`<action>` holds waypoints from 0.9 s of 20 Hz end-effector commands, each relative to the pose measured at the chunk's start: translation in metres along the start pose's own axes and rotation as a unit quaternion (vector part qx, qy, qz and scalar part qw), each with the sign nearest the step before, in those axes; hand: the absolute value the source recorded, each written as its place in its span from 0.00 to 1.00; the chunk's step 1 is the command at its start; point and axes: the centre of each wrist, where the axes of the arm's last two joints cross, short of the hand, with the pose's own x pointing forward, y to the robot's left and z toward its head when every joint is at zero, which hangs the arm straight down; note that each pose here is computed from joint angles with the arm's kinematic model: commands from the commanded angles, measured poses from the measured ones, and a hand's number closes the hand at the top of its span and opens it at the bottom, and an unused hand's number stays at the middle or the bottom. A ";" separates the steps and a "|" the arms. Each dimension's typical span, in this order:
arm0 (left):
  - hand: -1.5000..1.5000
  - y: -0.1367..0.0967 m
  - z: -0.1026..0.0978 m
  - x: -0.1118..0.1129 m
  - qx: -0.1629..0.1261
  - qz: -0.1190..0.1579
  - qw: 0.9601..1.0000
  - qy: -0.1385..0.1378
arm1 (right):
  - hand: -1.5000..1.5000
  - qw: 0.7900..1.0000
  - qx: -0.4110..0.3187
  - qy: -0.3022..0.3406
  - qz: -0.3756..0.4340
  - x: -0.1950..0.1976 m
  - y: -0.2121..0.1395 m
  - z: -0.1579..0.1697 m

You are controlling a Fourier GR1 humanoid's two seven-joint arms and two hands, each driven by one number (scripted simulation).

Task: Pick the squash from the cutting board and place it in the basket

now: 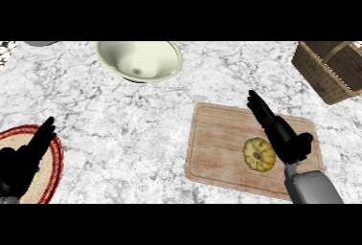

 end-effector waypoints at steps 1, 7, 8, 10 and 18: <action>0.50 -0.006 -0.005 0.012 -0.015 0.010 1.000 0.023 | 1.00 0.998 0.050 -0.003 0.025 0.007 0.023 -0.012; 0.50 -0.057 0.001 -0.020 -0.069 0.075 0.991 0.088 | 1.00 0.874 0.418 -0.045 0.244 0.072 0.095 -0.042; 0.50 -0.068 0.003 -0.020 -0.078 0.093 0.987 0.104 | 1.00 0.855 0.464 -0.044 0.229 0.064 0.116 -0.032; 0.50 -0.070 0.009 -0.032 -0.059 0.103 0.985 0.123 | 1.00 0.832 0.497 -0.041 0.242 0.049 0.145 -0.009; 0.50 -0.066 0.019 -0.036 -0.049 0.098 0.984 0.140 | 0.00 0.746 0.375 -0.131 0.535 0.100 0.170 0.006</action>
